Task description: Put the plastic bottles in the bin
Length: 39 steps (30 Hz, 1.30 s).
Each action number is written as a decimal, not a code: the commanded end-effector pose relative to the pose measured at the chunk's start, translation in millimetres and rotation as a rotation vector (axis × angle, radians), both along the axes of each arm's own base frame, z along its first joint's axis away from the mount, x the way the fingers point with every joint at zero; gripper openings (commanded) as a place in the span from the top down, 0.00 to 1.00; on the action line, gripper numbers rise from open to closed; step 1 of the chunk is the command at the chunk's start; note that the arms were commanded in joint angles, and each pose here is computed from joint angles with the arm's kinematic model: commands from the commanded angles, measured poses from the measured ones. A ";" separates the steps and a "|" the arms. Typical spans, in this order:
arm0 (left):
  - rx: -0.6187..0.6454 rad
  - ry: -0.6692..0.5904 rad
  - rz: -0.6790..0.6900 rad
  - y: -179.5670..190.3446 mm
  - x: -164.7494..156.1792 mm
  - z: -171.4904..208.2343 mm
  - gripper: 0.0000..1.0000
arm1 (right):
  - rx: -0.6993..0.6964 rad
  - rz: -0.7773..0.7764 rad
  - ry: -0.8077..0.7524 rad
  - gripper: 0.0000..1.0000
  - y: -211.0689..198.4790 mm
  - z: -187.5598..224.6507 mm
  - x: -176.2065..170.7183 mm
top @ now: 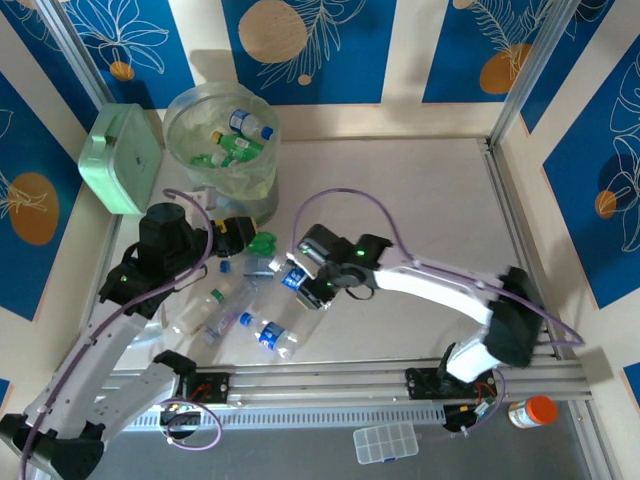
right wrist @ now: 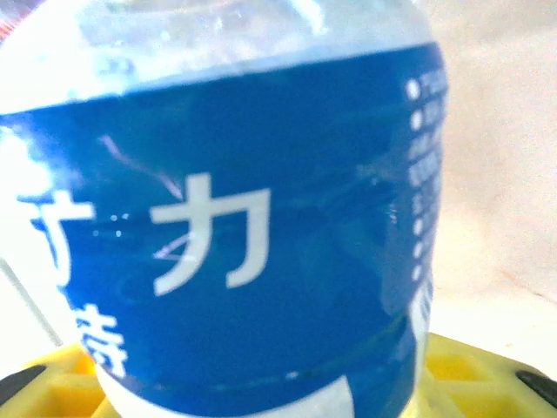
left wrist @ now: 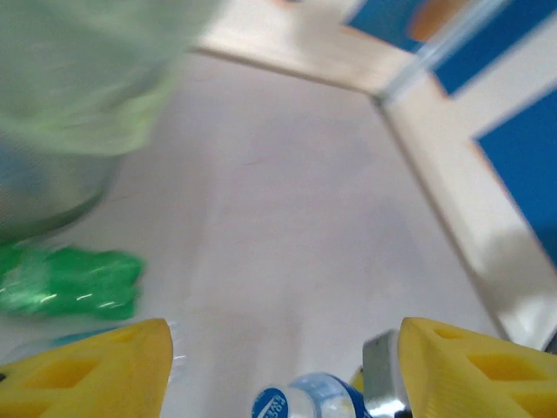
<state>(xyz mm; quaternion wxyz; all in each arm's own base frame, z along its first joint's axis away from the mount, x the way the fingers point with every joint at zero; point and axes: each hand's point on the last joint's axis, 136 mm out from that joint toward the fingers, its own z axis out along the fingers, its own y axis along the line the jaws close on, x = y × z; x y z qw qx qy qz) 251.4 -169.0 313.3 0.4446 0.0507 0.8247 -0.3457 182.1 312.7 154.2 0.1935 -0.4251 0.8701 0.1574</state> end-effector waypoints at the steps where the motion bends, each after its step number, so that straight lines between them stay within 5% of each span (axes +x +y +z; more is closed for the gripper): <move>1: -0.046 -0.236 -0.292 -41.3 -38.8 56.9 0.30 | 0.196 -0.002 -0.088 0.58 0.0 44.3 -10.5; 9: -0.171 -0.345 -0.683 -94.1 -94.8 81.6 0.32 | 0.576 0.097 -0.218 0.60 -26.2 111.0 -52.2; 17: -0.203 -0.455 -0.939 -131.3 -140.1 80.8 0.38 | 0.677 0.201 -0.282 0.61 -49.0 124.5 -78.0; 32: -0.148 -0.435 -0.968 -159.3 -129.4 58.1 0.47 | 0.685 0.225 -0.244 0.61 -57.0 122.8 -78.6; 39: -0.174 -0.434 -1.040 -162.1 -139.6 55.1 0.72 | 0.702 0.216 -0.210 0.62 -56.3 120.3 -75.5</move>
